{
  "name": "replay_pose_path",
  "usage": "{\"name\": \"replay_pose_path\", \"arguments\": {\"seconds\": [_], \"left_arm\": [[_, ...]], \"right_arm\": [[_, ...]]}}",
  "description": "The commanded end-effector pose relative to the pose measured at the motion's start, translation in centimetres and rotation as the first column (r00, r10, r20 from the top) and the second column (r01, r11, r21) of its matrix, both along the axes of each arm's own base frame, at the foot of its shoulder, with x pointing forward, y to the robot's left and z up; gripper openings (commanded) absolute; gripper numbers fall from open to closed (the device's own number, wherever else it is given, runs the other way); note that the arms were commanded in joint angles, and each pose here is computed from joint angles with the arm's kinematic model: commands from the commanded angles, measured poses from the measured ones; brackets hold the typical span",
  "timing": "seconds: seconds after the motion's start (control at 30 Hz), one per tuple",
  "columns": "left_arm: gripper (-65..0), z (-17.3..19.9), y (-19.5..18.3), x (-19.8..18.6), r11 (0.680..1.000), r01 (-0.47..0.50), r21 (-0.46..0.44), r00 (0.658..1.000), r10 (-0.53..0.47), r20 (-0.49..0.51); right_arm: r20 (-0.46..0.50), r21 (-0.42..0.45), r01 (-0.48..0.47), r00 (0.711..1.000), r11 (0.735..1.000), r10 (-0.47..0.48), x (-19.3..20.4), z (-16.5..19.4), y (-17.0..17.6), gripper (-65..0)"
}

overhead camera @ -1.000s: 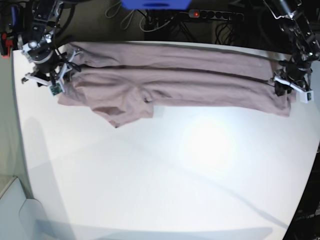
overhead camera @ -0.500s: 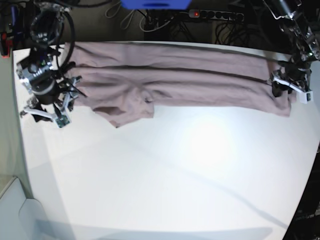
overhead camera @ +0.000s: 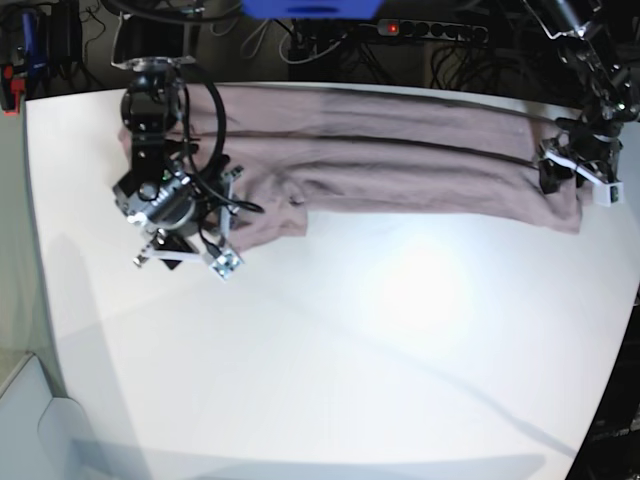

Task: Layout the t-shirt on the table in an organized manner, then fold the t-shirt properly
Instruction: 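Regrasp the folded shirt edge with the right gripper near the hem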

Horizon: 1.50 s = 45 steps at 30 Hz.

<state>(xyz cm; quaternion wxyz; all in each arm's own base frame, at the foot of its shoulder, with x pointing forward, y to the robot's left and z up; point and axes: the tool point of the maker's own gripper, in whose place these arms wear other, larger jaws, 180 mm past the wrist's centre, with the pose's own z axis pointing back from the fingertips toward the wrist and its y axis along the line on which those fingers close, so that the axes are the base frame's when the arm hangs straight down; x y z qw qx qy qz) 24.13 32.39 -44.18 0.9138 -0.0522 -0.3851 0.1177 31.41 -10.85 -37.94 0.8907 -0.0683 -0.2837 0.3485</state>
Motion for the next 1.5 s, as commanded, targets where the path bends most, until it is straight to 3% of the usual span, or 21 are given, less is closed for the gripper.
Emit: {"name": "replay_pose_path", "arguments": {"seconds": [0.0,0.1,0.2,0.27,0.37,0.43,0.7,0.9,1.13,1.47], "left_arm": [[-33.4,-3.8,-1.3,-4.3,0.999,0.049,-0.014,0.970,-0.051,-0.239],[-33.4,-3.8,-1.3,-4.3,0.999,0.049,-0.014,0.970,-0.051,-0.238],[-33.4,-3.8,-1.4,-4.3,0.999,0.049,-0.014,0.970,-0.051,-0.239],[-33.4,-3.8,-1.3,-4.3,0.999,0.049,-0.014,0.970,-0.051,-0.238],[-33.4,-3.8,-1.4,-4.3,0.999,0.050,-0.015,0.970,-0.052,-0.237],[-33.4,-3.8,-1.4,-4.3,0.999,0.050,-0.015,0.970,-0.052,-0.237],[-33.4,-3.8,-1.4,-4.3,0.998,0.053,-0.015,0.969,-0.055,-0.239],[-33.4,-3.8,-1.4,-4.3,0.998,0.056,-0.011,0.969,-0.057,-0.240],[-33.4,-3.9,-1.5,-4.3,0.998,0.056,-0.013,0.969,-0.058,-0.242],[-33.4,-3.9,-1.5,-4.3,0.998,0.057,-0.013,0.969,-0.059,-0.240]], "right_arm": [[0.019,0.013,-0.001,1.000,1.000,0.001,0.6,0.4,0.3,-28.0],[-0.019,0.044,-0.005,1.000,0.999,0.006,0.5,-0.9,1.4,-28.1],[0.002,0.087,-0.025,1.000,0.996,0.025,0.7,-1.3,2.2,-30.0],[0.016,0.101,-0.033,0.999,0.994,0.032,0.8,-1.3,2.5,-37.3],[0.026,0.098,-0.034,0.999,0.995,0.032,1.0,-1.0,2.4,-56.1],[0.052,0.093,-0.035,0.998,0.995,0.030,1.2,-0.2,2.3,-65.0],[0.156,0.003,0.021,0.988,1.000,-0.022,-2.4,5.5,0.1,-65.0],[0.018,-0.042,0.034,0.999,0.999,-0.033,-6.7,2.3,-1.0,-65.0],[-0.106,-0.051,0.025,0.994,0.998,-0.031,-11.4,-0.5,-1.2,-65.0],[-0.156,-0.099,0.127,0.978,0.987,-0.141,-13.7,-1.5,-5.0,-65.0]]}}
